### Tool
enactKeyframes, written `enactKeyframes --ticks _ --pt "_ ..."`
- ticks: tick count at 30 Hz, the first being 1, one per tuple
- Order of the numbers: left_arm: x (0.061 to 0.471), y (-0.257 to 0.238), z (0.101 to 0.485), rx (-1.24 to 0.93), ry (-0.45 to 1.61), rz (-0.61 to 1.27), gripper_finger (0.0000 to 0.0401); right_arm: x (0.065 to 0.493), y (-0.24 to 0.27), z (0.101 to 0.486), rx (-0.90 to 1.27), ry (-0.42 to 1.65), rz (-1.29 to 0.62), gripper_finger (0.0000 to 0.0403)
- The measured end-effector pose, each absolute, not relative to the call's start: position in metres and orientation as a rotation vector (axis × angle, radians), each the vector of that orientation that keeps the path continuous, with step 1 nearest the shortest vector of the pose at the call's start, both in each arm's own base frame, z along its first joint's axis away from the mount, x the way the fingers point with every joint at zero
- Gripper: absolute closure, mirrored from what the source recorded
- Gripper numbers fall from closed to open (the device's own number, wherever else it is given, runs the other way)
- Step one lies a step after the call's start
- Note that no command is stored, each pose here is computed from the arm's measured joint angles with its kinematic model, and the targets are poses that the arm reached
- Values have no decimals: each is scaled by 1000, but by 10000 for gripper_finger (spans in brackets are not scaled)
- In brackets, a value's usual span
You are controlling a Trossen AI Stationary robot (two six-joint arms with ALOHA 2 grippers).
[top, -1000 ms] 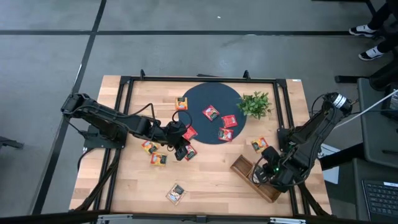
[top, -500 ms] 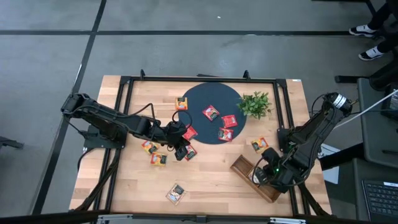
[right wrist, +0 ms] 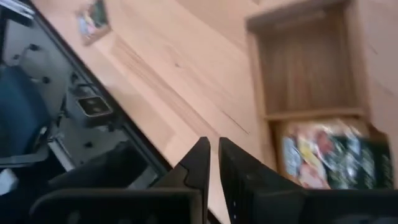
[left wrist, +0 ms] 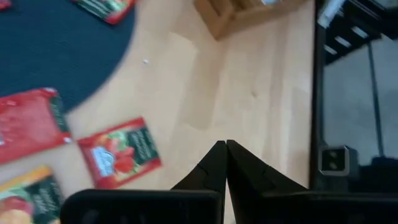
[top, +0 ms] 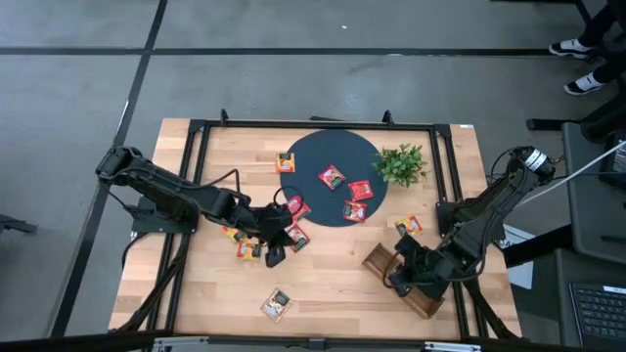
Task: Pick & Place Tea
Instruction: Put the brown tea bag into the middle section of the wooden organizer
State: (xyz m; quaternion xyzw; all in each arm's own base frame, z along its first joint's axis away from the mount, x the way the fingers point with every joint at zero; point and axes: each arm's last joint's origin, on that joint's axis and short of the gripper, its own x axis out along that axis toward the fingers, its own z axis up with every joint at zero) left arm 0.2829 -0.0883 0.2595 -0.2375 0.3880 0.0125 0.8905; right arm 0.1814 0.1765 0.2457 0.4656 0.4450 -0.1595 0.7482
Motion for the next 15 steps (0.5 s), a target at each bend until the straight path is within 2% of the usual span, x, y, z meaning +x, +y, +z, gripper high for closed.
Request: enactKeyframes --ticks 15 --pt "242 -173 251 -493 939 -142 398 220 160 260 942 806 -146 365"
